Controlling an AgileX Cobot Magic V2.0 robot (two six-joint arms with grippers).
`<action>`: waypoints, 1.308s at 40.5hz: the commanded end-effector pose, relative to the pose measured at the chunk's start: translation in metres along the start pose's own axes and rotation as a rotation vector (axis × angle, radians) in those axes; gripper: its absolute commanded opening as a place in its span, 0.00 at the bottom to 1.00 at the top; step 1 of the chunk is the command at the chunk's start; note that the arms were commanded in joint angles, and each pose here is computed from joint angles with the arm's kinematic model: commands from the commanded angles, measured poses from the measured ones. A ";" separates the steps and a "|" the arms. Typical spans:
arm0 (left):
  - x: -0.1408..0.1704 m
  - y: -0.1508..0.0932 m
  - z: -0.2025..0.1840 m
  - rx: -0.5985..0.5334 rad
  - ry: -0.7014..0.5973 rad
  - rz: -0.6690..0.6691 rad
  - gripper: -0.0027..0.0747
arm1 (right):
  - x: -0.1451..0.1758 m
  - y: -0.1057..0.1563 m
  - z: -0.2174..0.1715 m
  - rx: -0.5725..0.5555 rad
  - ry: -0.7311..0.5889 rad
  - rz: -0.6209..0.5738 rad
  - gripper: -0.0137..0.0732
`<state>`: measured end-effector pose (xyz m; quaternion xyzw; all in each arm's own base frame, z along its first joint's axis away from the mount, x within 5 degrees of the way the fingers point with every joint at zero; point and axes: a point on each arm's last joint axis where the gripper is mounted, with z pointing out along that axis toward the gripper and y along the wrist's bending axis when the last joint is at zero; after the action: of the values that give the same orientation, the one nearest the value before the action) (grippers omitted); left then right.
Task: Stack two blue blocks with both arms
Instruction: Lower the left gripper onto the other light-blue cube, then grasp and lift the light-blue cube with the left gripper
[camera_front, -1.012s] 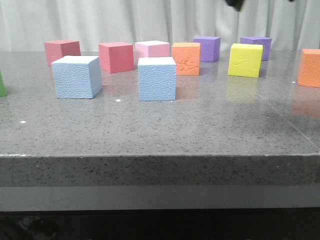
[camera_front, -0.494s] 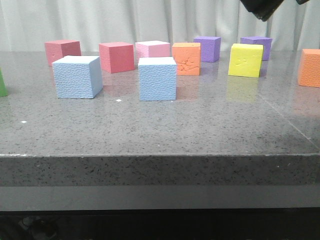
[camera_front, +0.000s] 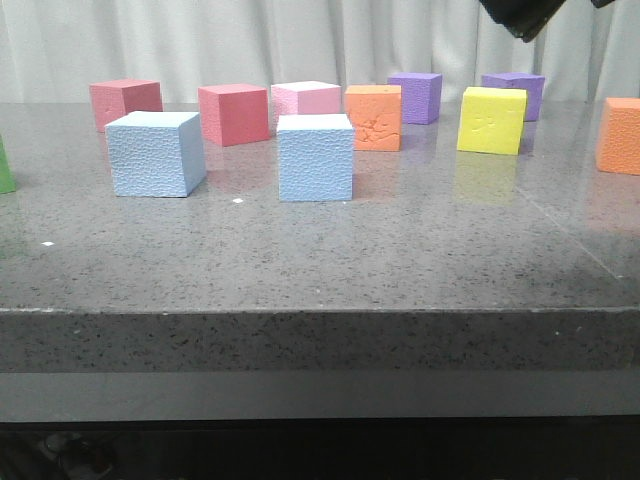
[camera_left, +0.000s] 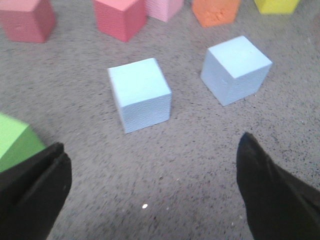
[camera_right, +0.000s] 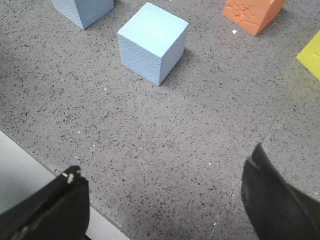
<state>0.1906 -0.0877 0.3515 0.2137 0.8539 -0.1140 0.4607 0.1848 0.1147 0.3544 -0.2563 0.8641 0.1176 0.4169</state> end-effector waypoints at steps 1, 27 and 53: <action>-0.029 -0.001 0.014 -0.017 -0.071 -0.020 0.88 | -0.011 -0.001 -0.012 0.006 -0.101 -0.008 0.88; -0.084 0.004 0.152 -0.206 0.264 -0.240 0.88 | -0.011 -0.001 -0.012 0.006 -0.101 -0.008 0.88; -0.069 0.002 0.187 -0.216 0.366 -0.295 0.51 | -0.011 -0.001 -0.012 0.006 -0.101 -0.008 0.88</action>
<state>0.3686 -0.1771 0.2721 0.0590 0.9666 -0.0225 0.2484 0.1847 0.1146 0.3543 -0.2572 0.8642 0.1170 0.4163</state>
